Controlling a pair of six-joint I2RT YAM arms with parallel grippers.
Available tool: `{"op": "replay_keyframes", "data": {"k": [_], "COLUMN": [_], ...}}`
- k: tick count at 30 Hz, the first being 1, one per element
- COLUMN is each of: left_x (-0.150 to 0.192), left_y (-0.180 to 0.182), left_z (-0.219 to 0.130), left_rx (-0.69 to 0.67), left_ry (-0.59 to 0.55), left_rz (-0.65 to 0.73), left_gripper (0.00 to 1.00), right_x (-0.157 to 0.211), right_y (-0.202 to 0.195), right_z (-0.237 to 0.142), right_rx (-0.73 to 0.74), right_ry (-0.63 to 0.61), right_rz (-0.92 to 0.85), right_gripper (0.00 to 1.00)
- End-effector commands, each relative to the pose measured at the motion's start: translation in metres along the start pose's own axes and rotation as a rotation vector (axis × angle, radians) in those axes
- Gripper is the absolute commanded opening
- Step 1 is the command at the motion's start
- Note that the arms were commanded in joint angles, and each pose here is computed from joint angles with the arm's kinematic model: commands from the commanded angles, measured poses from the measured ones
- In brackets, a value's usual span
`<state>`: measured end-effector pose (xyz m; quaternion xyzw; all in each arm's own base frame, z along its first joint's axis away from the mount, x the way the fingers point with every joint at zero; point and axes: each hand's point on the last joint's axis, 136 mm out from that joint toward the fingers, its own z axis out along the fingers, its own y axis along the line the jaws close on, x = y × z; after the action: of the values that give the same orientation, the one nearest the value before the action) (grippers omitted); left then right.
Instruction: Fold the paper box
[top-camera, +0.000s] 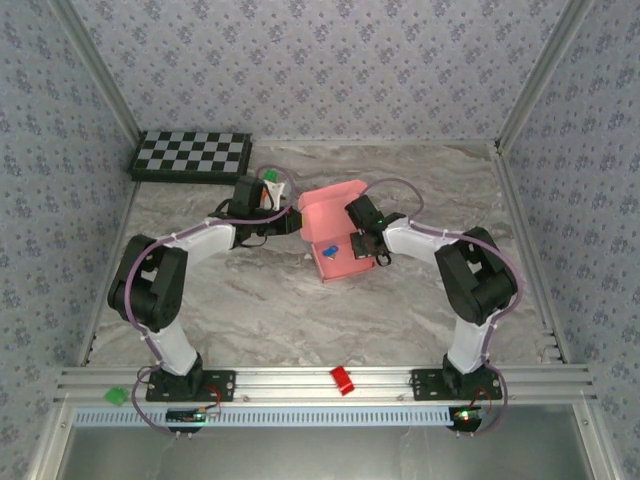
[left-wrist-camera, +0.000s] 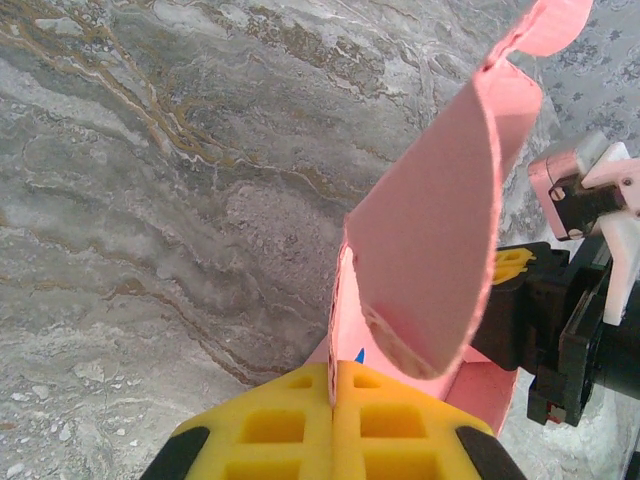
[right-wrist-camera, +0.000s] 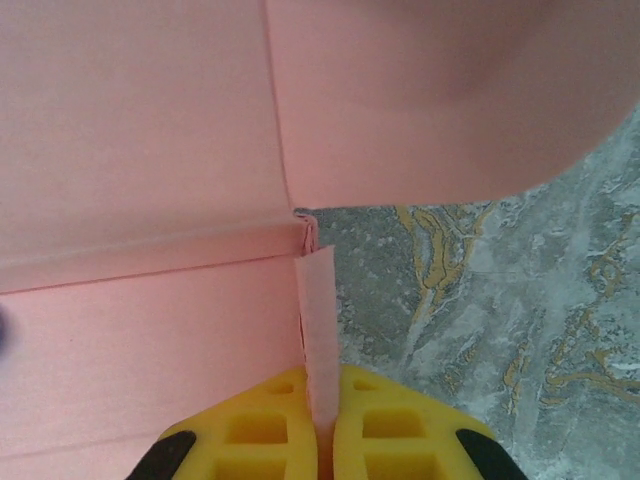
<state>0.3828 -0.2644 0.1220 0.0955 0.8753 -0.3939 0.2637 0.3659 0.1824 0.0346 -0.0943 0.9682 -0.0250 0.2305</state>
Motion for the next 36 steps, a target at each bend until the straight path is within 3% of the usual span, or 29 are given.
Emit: {"op": "replay_keyframes", "data": {"k": [1, 22, 36], "left_x": [-0.004, -0.007, -0.009], "left_y": [-0.011, -0.013, -0.017], "left_z": [-0.007, -0.011, -0.010], "left_rx": [0.014, 0.011, 0.024], "left_ry": [0.000, -0.001, 0.002], "left_rz": [0.031, 0.038, 0.042], "left_gripper": [0.00, 0.00, 0.00], "right_x": [0.040, 0.058, 0.058], "right_y": [-0.034, -0.035, -0.033], "right_z": [0.013, 0.025, 0.025], "right_rx": [0.190, 0.263, 0.244], "right_ry": [0.150, 0.230, 0.233], "right_rz": [-0.072, -0.160, -0.142], "right_gripper": [0.04, 0.07, 0.14]}}
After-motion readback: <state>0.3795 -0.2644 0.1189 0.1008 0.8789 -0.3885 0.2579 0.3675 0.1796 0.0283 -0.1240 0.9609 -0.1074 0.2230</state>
